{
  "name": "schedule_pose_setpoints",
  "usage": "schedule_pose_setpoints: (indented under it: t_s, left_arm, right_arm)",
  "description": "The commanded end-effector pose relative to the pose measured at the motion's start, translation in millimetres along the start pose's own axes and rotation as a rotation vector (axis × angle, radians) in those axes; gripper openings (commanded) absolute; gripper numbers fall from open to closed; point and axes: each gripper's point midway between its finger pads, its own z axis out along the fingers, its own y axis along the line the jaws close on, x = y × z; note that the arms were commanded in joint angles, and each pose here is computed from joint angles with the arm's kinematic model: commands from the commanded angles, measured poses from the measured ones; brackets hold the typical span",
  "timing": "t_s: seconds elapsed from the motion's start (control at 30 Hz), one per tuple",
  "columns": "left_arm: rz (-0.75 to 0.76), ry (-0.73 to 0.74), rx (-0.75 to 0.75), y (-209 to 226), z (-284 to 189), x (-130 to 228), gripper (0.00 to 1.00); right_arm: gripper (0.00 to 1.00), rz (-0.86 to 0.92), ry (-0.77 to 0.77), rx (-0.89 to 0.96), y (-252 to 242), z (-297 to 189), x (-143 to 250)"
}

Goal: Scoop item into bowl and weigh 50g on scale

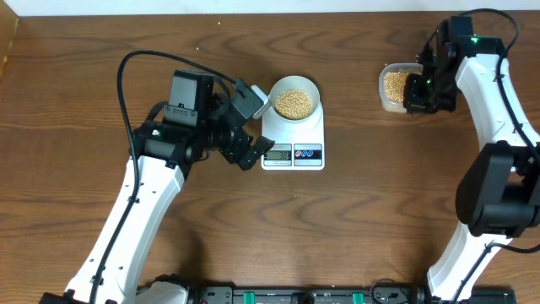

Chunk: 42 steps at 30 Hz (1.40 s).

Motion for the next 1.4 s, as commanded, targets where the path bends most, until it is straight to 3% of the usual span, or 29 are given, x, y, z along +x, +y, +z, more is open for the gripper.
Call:
schedule_pose_setpoints:
  t_s: [0.0,0.57,1.37]
  left_arm:
    - [0.004,-0.001,0.014,-3,1,1,0.98]
    - [0.004,-0.001,0.014,-3,1,1,0.98]
    - [0.004,-0.001,0.014,-3,1,1,0.98]
  right_arm:
    - [0.01,-0.039,0.012,-0.07,8,3,0]
    - [0.01,-0.048,0.026,-0.173,14,15,6]
    - [0.01,-0.008,0.015,-0.18,-4,12,2]
